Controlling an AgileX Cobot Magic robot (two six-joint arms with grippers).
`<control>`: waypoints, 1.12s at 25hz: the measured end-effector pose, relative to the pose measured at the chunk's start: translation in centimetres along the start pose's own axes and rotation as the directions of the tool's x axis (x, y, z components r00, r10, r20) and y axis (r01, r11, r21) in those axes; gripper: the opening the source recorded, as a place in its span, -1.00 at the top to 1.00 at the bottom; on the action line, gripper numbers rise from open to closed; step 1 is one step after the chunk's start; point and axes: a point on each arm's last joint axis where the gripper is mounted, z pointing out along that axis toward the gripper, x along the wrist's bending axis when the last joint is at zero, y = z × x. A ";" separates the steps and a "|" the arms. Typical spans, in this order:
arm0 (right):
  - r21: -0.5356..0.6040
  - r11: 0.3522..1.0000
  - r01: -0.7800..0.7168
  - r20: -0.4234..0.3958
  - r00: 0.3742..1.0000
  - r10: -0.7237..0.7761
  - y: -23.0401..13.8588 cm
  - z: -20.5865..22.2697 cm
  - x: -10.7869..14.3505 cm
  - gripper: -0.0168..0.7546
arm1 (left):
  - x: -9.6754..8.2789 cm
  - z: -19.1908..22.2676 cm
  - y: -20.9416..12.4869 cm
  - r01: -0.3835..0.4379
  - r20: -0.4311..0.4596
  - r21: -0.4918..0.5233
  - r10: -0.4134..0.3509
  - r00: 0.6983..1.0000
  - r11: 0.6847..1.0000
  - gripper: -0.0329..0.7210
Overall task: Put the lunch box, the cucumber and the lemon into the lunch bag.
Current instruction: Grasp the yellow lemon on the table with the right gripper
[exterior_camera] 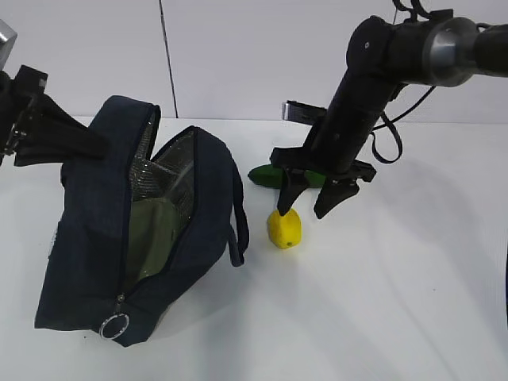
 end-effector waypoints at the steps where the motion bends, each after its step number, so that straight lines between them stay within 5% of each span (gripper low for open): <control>1: 0.005 1.000 -0.004 -0.006 1.000 0.004 0.0 0.2 0.0 -0.40 | 0.0 0.0 0.0 0.000 0.000 0.000 0.000 1.000 1.000 0.89; 28: 0.084 0.995 -0.059 -0.064 0.996 0.064 0.2 4.2 -0.8 -0.40 | 0.0 0.0 0.0 0.000 0.003 -0.003 0.000 1.000 1.000 0.89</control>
